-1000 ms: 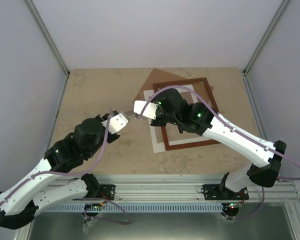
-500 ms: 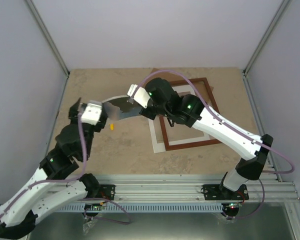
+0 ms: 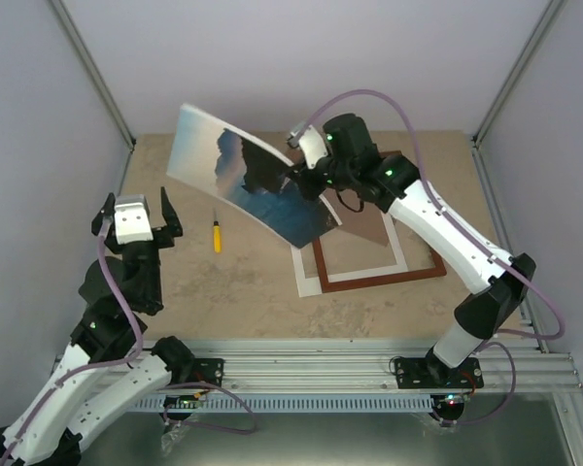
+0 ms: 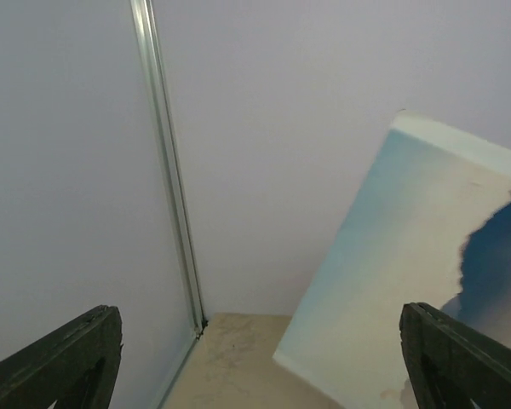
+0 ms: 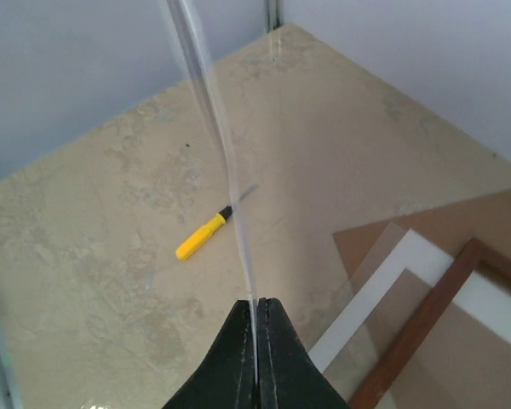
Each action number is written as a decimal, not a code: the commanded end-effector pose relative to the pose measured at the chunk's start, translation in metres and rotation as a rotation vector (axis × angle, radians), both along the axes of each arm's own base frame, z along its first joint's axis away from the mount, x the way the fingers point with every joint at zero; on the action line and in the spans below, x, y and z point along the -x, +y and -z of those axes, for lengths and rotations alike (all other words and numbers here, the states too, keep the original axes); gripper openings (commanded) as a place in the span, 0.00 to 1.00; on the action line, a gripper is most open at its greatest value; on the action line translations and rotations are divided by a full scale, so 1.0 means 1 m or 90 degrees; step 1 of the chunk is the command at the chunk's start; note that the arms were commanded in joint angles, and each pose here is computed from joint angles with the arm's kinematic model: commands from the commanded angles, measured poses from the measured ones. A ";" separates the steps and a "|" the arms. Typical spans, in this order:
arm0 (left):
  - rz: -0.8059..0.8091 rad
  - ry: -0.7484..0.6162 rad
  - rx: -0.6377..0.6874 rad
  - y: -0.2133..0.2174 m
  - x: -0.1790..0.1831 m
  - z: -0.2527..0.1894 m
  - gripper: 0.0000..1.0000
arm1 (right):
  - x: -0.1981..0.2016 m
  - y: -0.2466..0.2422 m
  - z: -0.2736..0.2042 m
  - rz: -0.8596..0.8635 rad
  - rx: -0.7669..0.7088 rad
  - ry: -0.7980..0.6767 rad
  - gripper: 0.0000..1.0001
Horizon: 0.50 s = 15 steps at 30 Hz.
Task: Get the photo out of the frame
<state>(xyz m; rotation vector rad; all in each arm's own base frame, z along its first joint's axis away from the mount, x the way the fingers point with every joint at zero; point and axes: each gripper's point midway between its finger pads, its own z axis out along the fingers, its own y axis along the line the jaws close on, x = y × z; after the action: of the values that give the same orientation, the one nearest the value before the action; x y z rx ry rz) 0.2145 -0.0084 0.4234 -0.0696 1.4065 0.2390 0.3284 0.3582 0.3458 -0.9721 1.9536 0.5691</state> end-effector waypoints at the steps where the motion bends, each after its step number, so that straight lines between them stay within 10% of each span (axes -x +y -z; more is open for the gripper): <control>1: 0.013 0.000 0.074 -0.001 -0.010 0.004 0.93 | 0.002 -0.015 -0.002 -0.017 -0.142 0.126 0.00; 15: 0.093 0.052 0.167 -0.019 -0.028 0.030 0.99 | -0.029 -0.106 0.114 0.102 -0.292 0.396 0.00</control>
<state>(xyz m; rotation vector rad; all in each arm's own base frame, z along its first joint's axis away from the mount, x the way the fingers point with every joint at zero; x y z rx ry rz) 0.2391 -0.0172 0.3975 -0.1748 1.4843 0.0300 0.3562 0.2560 0.2243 -0.4339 2.2933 1.1225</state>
